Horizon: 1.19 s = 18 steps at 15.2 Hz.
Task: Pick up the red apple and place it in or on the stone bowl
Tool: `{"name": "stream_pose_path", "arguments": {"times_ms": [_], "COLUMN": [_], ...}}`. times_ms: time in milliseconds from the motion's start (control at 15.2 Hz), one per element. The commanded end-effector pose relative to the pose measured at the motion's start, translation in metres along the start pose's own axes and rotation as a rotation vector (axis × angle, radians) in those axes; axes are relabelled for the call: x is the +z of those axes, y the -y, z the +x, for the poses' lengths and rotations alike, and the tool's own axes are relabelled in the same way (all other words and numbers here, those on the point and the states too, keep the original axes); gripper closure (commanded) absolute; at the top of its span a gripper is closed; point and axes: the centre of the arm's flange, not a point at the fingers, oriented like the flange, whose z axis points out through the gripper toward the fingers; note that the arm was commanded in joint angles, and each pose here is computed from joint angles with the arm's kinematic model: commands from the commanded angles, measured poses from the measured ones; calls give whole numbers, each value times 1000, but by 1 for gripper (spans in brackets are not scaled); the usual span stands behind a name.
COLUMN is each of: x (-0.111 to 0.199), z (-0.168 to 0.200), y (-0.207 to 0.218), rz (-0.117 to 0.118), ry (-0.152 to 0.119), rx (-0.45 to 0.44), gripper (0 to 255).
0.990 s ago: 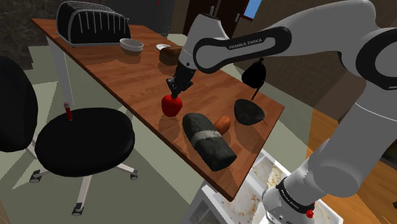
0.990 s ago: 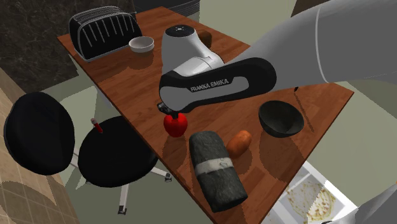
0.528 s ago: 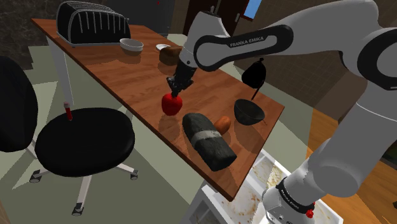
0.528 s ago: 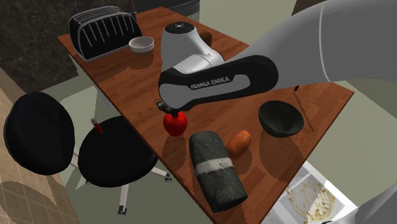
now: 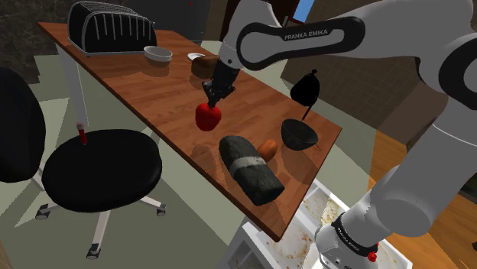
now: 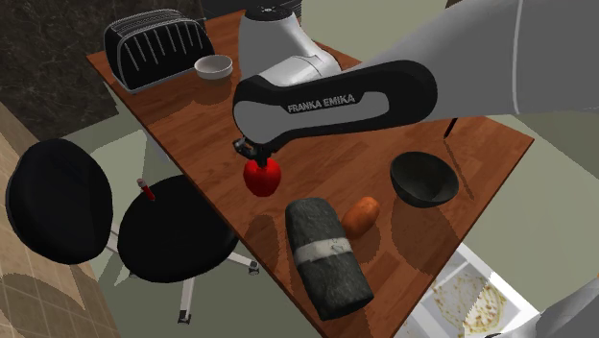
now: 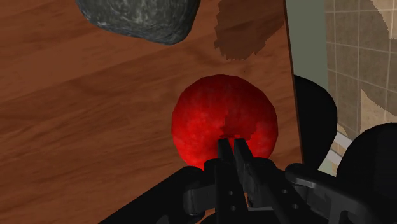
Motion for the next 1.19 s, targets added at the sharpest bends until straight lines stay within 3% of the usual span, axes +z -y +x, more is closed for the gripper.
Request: {"name": "stream_pose_path", "arguments": {"times_ms": [0,1122], "x": [-11,-99], "z": [1,13], "y": [0,8], "rz": [0,0], "ry": [0,0], "rx": [0,0], "gripper": [255,255]}}
